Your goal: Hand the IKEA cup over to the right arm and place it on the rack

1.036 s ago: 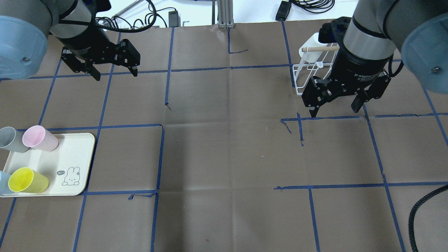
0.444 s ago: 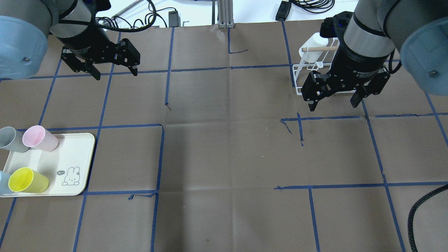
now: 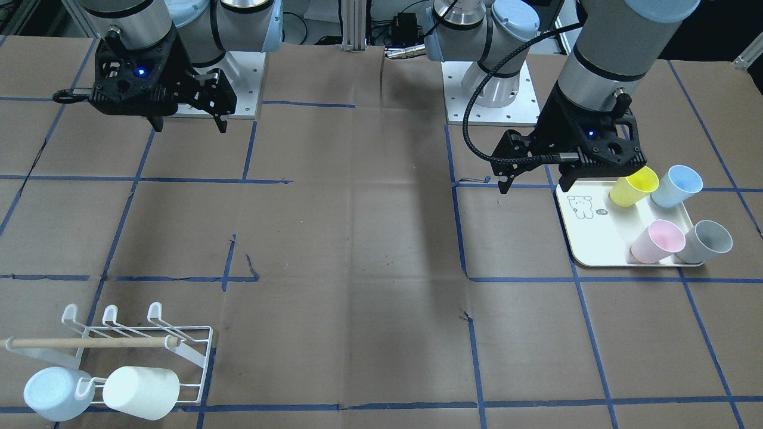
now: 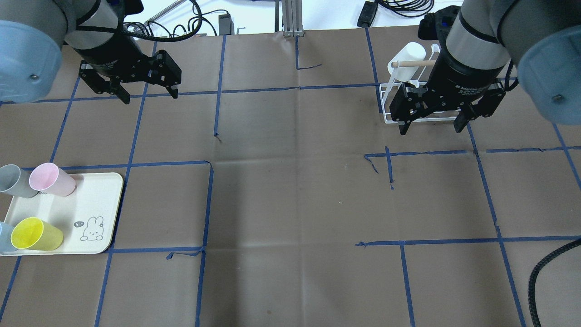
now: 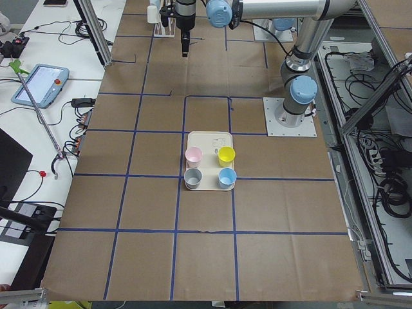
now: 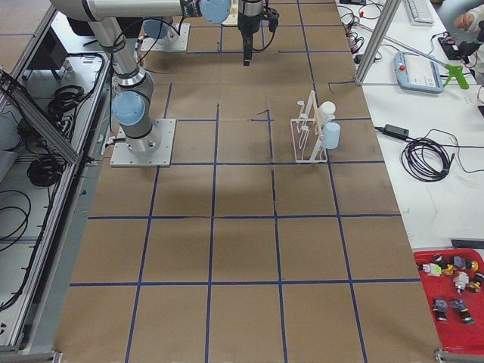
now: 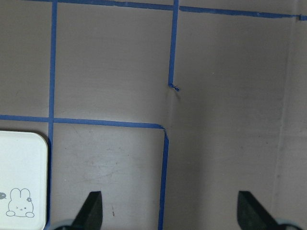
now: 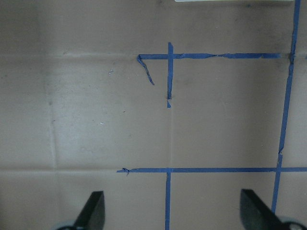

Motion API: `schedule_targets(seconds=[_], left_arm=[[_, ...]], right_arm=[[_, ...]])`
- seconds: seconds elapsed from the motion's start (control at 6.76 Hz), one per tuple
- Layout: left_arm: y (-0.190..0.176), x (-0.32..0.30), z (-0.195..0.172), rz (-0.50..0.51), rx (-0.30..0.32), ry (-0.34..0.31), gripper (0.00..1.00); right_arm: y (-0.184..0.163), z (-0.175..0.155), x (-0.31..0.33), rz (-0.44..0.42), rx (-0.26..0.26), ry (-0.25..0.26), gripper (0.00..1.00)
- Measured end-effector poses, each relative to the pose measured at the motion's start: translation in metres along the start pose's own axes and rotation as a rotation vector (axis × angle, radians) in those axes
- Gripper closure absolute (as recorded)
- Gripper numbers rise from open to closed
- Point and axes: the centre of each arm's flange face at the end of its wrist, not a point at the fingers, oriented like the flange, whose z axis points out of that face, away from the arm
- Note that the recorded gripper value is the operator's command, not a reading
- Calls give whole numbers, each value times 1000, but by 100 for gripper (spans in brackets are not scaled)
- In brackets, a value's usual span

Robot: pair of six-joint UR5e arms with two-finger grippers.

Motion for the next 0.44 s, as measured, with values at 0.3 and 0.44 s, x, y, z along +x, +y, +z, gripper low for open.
schedule_targets(seconds=[0.3,0.44], left_arm=[[0,0,-1,0,4,0,0],[0,0,-1,1,5,1,0]], right_arm=[[-1,0,0,1,1,1,0],[-1,0,0,1,1,1,0]])
